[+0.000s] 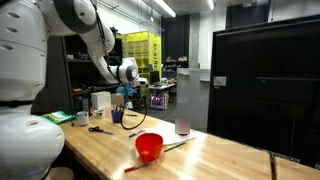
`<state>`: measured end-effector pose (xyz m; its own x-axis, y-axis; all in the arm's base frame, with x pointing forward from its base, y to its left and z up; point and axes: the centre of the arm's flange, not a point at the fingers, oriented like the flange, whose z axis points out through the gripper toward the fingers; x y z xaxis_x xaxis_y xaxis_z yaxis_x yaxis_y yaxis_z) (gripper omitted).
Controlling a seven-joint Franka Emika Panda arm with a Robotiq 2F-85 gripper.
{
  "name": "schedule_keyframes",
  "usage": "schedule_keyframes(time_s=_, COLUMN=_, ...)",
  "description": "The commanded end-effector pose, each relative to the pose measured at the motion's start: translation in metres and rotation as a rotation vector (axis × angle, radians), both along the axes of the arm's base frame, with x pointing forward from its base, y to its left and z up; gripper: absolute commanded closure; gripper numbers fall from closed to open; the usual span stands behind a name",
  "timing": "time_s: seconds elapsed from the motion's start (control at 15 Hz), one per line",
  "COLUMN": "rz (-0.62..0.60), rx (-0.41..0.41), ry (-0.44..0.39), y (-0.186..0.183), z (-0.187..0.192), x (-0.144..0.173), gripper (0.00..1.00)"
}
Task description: Bring the blue sharpie closer to the cup
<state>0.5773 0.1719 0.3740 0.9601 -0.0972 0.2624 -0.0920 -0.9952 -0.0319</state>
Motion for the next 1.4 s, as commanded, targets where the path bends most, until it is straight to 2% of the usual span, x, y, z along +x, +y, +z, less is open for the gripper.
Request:
schedule_keyframes(time_s=0.0, rz=-0.032, rx=-0.136, ry=-0.058, y=-0.058, z=0.061, x=0.004, gripper=0.0)
schedule_keyframes(time_s=0.13, rz=-0.049, rx=-0.207, ry=-0.039, y=-0.084, z=0.068, x=-0.004, gripper=0.0)
schedule_keyframes(time_s=0.33, rz=-0.053, rx=-0.257, ry=0.038, y=-0.098, z=0.051, x=-0.021, gripper=0.0)
schedule_keyframes(time_s=0.73, rz=-0.015, rx=-0.255, ry=0.157, y=-0.078, z=0.019, x=-0.047, gripper=0.0)
schedule_keyframes(time_s=1.07, rz=-0.031, rx=-0.25, ry=0.267, y=-0.079, z=-0.003, x=-0.064, gripper=0.0)
schedule_keyframes(time_s=1.27, rz=-0.03, rx=-0.255, ry=0.292, y=-0.078, z=-0.008, x=-0.07, gripper=0.0)
schedule_keyframes(time_s=1.33, rz=-0.038, rx=-0.259, ry=0.278, y=-0.079, z=-0.016, x=-0.056, gripper=0.0)
